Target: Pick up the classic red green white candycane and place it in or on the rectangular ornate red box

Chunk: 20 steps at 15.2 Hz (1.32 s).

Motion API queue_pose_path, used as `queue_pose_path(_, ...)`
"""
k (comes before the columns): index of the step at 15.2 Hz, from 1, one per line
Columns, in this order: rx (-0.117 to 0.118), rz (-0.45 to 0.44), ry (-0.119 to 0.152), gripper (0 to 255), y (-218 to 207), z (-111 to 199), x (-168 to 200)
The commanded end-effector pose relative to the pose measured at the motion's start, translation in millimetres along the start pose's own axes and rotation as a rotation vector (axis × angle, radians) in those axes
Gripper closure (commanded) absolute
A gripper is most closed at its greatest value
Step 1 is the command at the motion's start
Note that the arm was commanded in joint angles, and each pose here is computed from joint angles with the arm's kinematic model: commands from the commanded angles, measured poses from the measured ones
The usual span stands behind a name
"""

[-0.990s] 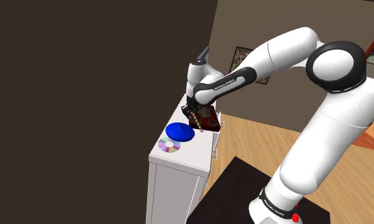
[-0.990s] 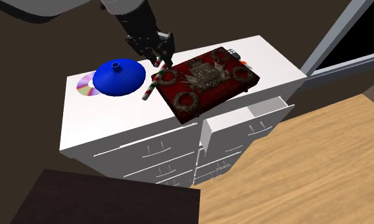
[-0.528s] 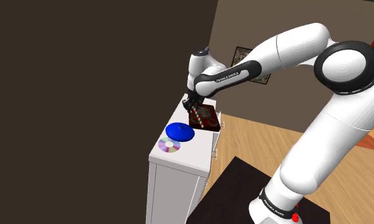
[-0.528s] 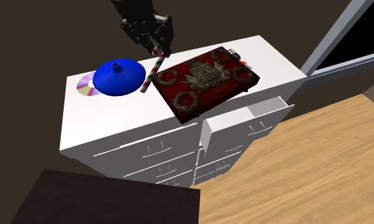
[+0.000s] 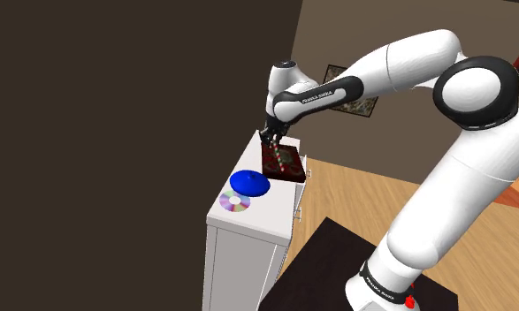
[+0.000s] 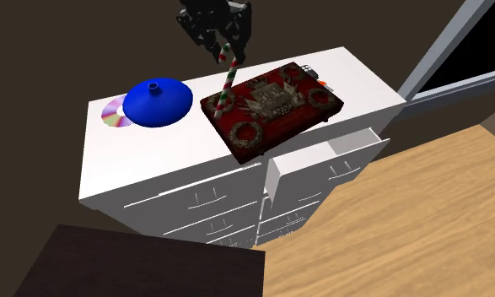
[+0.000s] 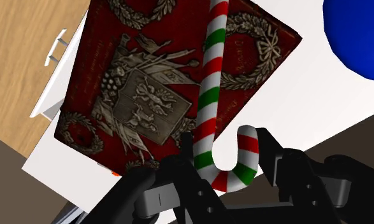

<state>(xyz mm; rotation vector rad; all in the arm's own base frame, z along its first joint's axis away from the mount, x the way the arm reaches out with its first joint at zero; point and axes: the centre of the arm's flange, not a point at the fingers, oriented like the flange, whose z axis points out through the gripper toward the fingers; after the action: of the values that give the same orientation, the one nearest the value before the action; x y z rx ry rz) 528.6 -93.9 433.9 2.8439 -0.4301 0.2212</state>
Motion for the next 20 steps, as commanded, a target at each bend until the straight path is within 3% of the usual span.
queue_pose_path(1,0.000,-0.001,0.000,255,26,1,10)
queue_pose_path(10,0.000,-0.001,0.000,255,132,20,57)
queue_pose_path(20,0.000,-0.001,0.000,255,120,70,47)
